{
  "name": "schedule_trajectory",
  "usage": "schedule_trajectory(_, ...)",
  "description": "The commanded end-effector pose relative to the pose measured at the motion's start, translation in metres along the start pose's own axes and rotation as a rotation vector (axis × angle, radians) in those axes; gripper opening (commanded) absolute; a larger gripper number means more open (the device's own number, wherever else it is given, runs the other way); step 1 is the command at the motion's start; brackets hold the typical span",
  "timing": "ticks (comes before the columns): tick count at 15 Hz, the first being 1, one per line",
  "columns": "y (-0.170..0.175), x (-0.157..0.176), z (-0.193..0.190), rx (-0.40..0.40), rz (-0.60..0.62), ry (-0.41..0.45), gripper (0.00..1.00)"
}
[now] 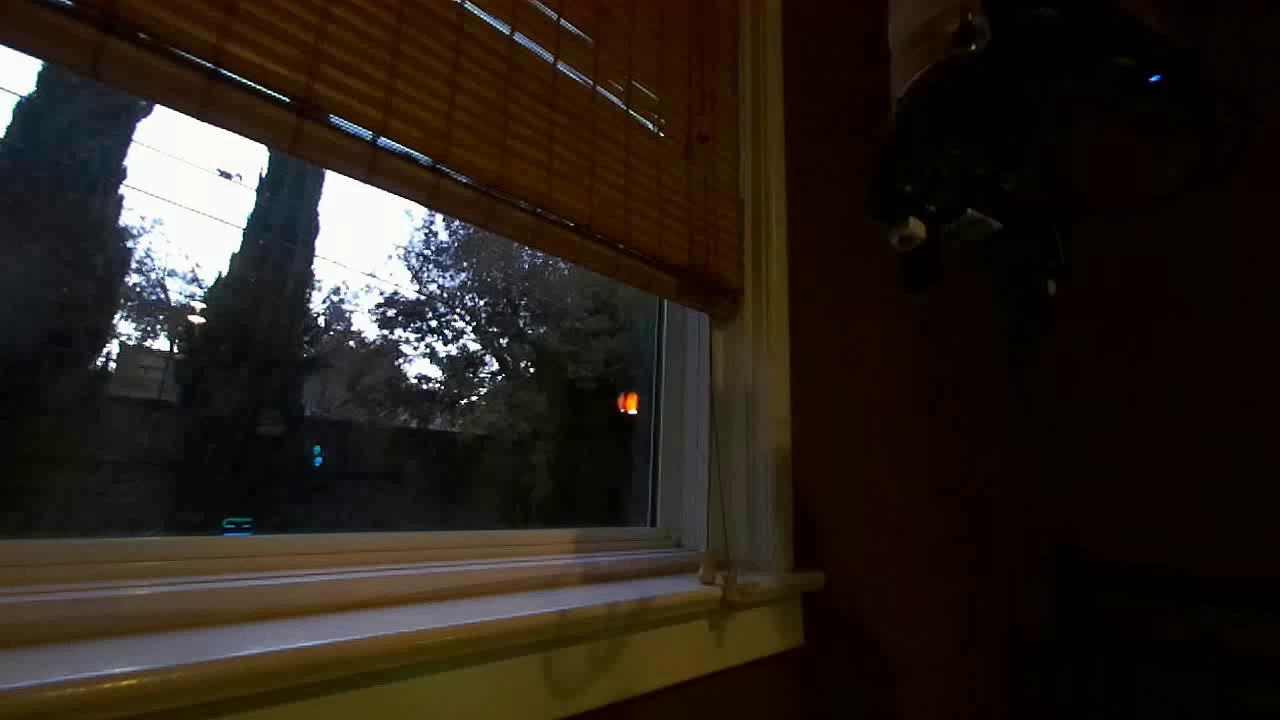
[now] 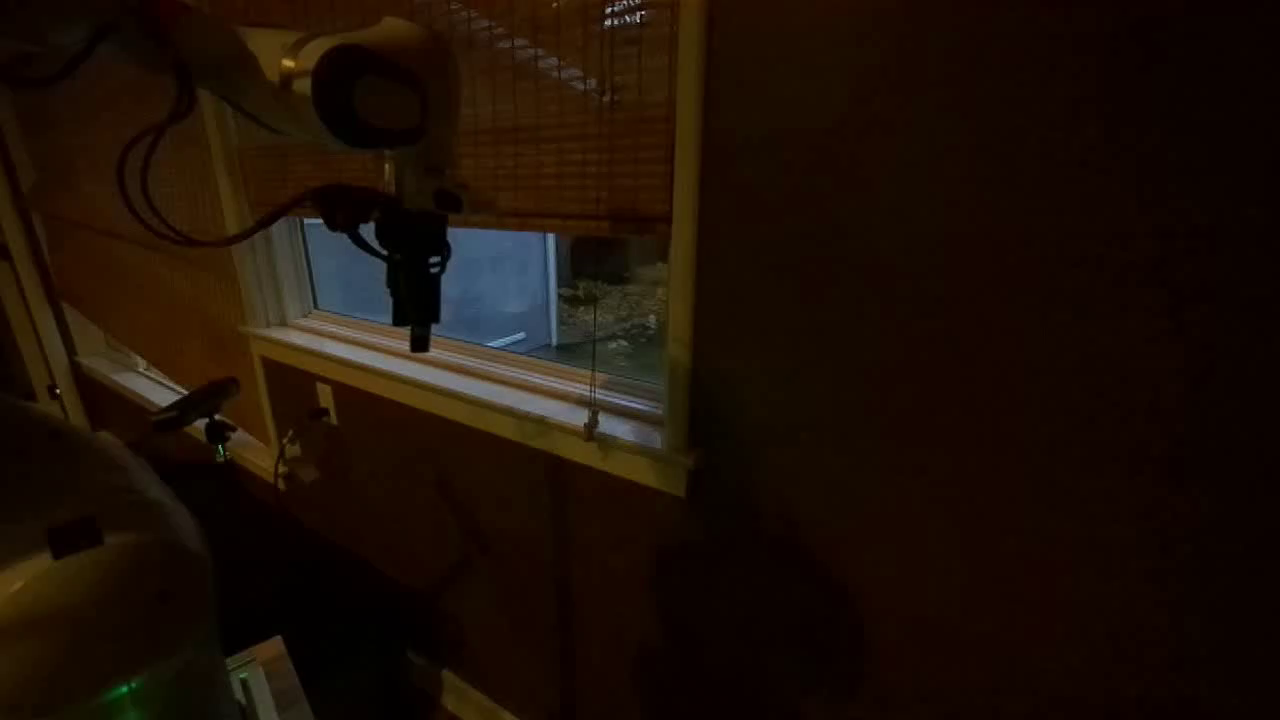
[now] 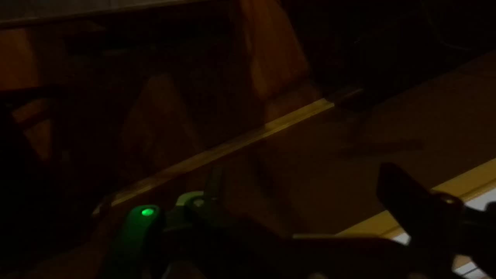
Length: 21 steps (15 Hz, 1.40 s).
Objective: Close the window blinds
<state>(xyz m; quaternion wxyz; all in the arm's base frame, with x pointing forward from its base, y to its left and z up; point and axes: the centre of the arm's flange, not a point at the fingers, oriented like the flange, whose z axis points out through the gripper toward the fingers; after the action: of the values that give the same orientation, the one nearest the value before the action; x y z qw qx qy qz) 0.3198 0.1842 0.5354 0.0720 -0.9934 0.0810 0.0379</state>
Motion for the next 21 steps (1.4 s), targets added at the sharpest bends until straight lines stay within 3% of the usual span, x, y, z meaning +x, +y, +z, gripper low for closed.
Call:
schedule_trajectory(1,0.000,0.000,0.000,0.000,0.000,0.000,1.00)
schedule_trajectory(6,0.000,0.000,0.000,0.000,0.000,0.000,1.00)
schedule_trajectory(10,0.017,0.029,0.013,-0.171,0.152,0.154,1.00)
schedule_trajectory(13,0.025,0.052,0.048,-0.255,0.238,0.259,1.00)
schedule_trajectory(19,0.030,0.103,0.102,-0.309,0.301,0.551,1.00)
schedule_trajectory(21,0.019,0.110,0.102,-0.301,0.293,0.581,1.00)
